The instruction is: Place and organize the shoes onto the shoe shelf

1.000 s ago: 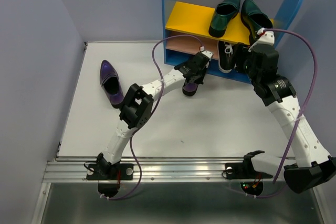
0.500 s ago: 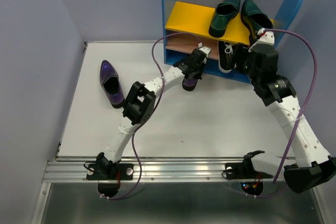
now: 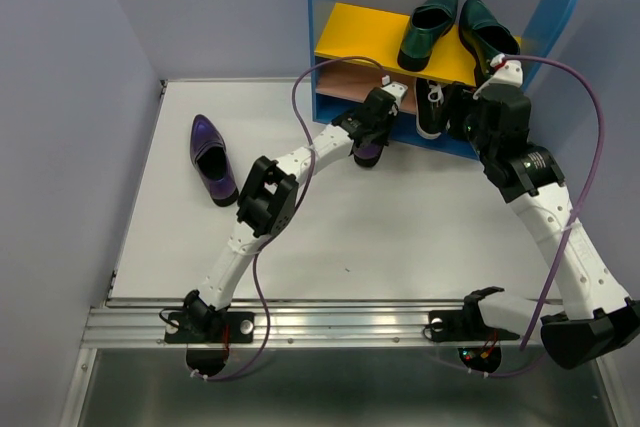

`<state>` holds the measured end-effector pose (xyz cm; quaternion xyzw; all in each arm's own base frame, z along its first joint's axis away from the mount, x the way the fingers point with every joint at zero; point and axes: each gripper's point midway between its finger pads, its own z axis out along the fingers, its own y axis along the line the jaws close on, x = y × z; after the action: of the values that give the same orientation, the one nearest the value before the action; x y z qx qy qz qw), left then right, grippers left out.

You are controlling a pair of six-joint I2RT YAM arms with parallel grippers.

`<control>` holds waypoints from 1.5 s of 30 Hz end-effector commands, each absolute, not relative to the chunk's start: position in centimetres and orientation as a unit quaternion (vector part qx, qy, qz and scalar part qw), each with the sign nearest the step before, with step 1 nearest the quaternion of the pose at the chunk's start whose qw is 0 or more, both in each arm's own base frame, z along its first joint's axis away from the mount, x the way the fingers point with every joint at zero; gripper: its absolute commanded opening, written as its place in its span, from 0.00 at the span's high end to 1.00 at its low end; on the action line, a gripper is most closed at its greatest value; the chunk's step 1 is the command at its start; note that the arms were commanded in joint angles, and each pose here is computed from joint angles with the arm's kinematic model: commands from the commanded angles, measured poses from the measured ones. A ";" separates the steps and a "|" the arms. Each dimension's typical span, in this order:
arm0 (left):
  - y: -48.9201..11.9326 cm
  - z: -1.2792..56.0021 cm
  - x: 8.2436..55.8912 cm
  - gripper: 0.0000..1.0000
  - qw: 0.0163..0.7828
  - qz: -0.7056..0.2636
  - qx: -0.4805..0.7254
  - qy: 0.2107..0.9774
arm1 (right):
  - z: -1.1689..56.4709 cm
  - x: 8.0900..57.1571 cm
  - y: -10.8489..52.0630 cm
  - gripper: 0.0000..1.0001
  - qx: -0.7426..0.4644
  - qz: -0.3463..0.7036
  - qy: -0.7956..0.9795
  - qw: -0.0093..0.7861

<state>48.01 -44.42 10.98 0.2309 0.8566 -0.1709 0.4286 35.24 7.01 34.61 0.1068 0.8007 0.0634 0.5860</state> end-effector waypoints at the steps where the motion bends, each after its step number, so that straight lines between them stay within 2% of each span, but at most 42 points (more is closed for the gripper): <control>1: -45.9 19.6 50.1 0.73 0.519 -0.211 0.218 0.799 | 36.8 34.7 6.8 0.27 0.115 0.075 0.783 0.606; 2: -45.9 19.6 50.0 0.69 0.518 -0.213 0.220 0.799 | 36.8 34.7 6.8 0.27 0.114 0.075 0.783 0.606; 5: -45.9 19.8 49.9 0.42 0.517 -0.215 0.223 0.798 | 36.7 34.7 6.8 0.27 0.115 0.076 0.784 0.605; 9: -45.8 20.3 49.5 0.31 0.517 -0.217 0.226 0.796 | 36.9 34.7 6.8 0.27 0.114 0.078 0.783 0.606; 20: -43.9 22.4 47.2 0.32 0.518 -0.207 0.223 0.800 | 37.1 34.5 6.6 0.27 0.116 0.074 0.783 0.607; 27: -42.2 24.6 44.5 0.36 0.526 -0.205 0.218 0.796 | 37.0 34.5 6.8 0.27 0.115 0.077 0.784 0.606; 34: -40.2 21.8 41.7 0.42 0.502 -0.193 0.194 0.820 | 36.6 34.6 7.0 0.27 0.114 0.081 0.786 0.602; 45: -38.9 17.9 42.9 0.40 0.490 -0.148 0.149 0.846 | 36.3 34.7 7.1 0.27 0.114 0.082 0.788 0.600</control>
<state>41.63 -38.94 16.75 0.1809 0.8519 -0.1499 0.4681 35.01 7.15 34.26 0.1091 0.8054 0.0679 0.5787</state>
